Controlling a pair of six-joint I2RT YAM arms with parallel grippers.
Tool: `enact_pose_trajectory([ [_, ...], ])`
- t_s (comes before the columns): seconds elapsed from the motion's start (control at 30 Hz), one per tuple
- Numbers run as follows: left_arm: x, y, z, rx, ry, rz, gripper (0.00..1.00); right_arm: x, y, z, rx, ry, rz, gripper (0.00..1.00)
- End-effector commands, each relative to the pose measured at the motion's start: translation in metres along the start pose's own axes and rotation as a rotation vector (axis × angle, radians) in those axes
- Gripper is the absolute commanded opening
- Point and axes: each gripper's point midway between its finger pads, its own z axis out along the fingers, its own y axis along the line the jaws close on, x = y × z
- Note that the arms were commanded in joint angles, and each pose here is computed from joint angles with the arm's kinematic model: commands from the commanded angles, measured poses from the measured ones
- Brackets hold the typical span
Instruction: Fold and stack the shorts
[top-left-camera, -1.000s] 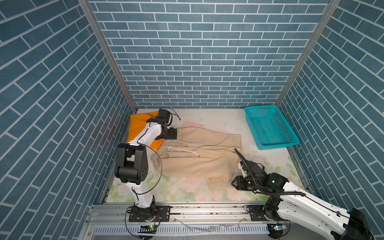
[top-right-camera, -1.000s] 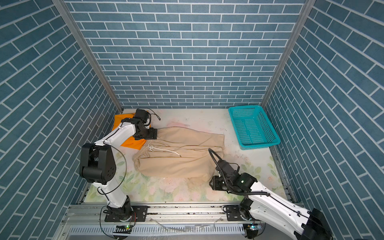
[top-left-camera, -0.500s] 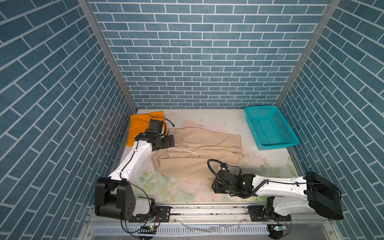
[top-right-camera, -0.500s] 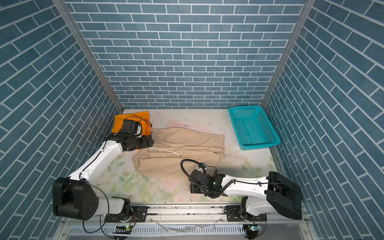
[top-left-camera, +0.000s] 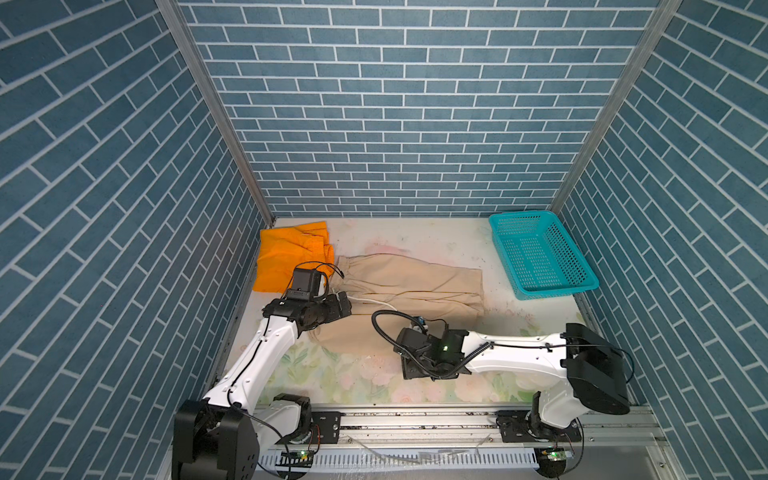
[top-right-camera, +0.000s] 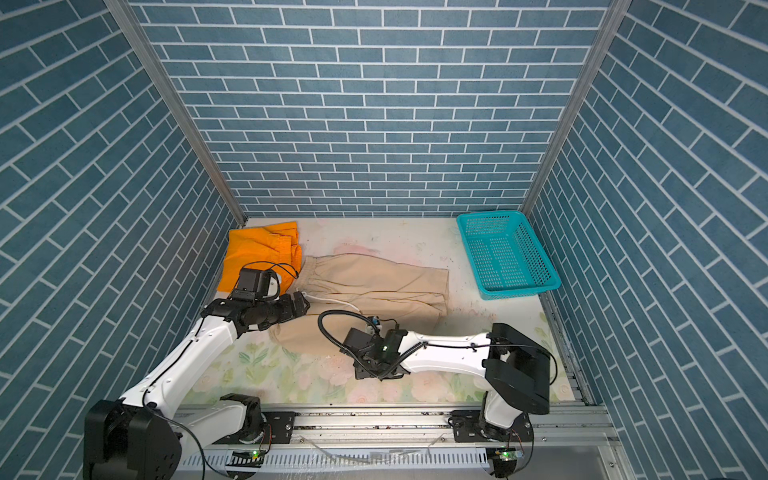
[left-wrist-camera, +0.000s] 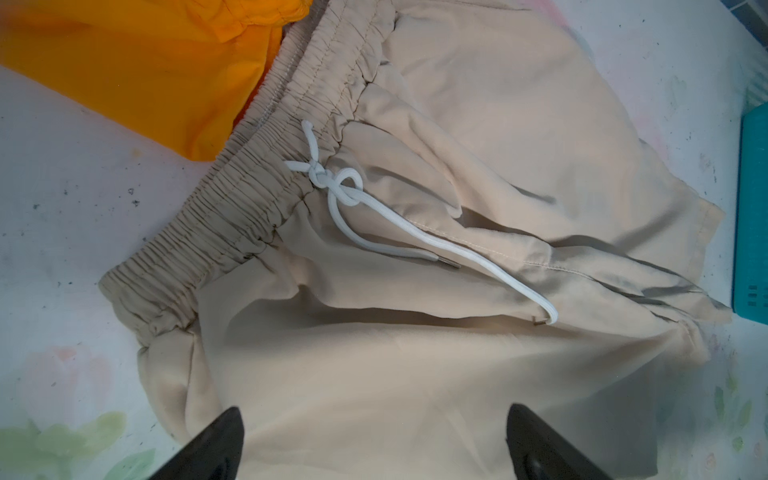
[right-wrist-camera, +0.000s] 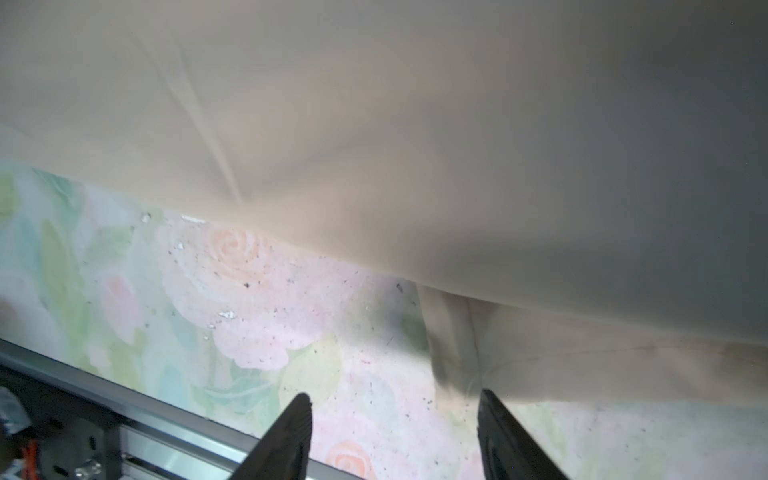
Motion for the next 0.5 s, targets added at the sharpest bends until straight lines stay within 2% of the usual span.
enact_pose_trajectory([
  [0.0,0.005,-0.002,0.005,0.038,-0.01,-0.024,1.0,0.024,-0.037,0.006,0.194,0.101,-0.08,0.63],
  [0.17,0.019,0.003,0.016,0.052,0.015,-0.037,1.0,0.029,-0.052,0.007,0.231,0.096,-0.058,0.56],
  [0.47,0.028,0.01,0.035,0.05,0.043,-0.051,1.0,0.031,-0.065,0.019,0.232,0.068,-0.028,0.36],
])
